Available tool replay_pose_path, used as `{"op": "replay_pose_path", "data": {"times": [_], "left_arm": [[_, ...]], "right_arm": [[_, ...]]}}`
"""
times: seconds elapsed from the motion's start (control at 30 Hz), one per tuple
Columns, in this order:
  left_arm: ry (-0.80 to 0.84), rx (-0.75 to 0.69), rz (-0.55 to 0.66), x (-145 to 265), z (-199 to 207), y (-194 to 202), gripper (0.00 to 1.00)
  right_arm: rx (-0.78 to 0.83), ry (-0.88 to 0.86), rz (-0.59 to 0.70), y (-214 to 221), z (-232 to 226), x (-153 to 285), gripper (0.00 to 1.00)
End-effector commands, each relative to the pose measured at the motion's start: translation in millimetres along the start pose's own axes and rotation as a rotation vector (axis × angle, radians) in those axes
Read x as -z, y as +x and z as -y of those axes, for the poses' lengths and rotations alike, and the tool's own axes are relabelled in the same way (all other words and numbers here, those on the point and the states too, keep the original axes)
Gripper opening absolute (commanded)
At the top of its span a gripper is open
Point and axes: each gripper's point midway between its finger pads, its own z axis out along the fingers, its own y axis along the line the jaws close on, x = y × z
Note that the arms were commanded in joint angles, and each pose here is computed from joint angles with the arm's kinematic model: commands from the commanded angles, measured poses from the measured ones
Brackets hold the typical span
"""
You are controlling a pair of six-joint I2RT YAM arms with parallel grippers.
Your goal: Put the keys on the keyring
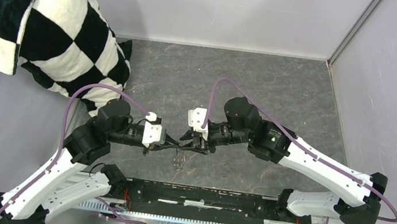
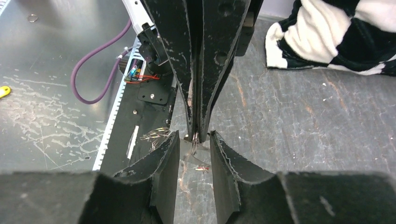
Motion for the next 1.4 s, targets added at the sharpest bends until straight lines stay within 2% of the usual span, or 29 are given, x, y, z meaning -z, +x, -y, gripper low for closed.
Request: {"op": "replay_pose_path", "data": {"times": [0.0, 0.4, 0.5, 0.63, 0.7, 0.73, 0.83, 0.97, 1.07, 1.17, 1.37], "left_arm": [[0.016, -0.077, 0.05, 4, 1, -19, 0.02], [0.01, -0.085, 0.052, 5, 0, -22, 0.02], [0.012, -0.084, 0.054, 5, 0, -23, 0.02], [0.015, -0.082, 0.058, 6, 2, -23, 0.02], [0.018, -0.081, 0.057, 6, 3, -21, 0.03], [0.019, -0.08, 0.057, 6, 3, -21, 0.07], [0.012, -0.082, 0.057, 7, 3, -21, 0.29], [-0.016, -0.12, 0.029, 9, 1, -10, 0.42], [-0.054, -0.166, 0.019, 10, -3, -1, 0.44], [-0.142, -0.178, 0.069, 11, -16, -7, 0.44], [-0.115, -0.147, 0.116, 7, -13, -17, 0.43]], "right_arm": [[0.06, 0.021, 0.05, -28, 8, 6, 0.36], [0.028, -0.016, 0.001, -15, 8, -4, 0.31], [0.031, -0.015, 0.0, -16, 9, -5, 0.23], [0.039, -0.01, 0.006, -17, 10, -5, 0.01], [0.043, -0.006, 0.016, -18, 10, -4, 0.0], [0.042, -0.001, 0.02, -18, 11, -4, 0.0], [0.04, 0.035, 0.038, -19, 16, 0, 0.0], [0.03, 0.067, 0.148, -32, 17, 11, 0.0], [0.013, 0.063, 0.217, -37, 14, 13, 0.0], [-0.011, 0.065, 0.261, -39, 12, 13, 0.0], [-0.043, 0.059, 0.327, -36, 8, 10, 0.0]]}}
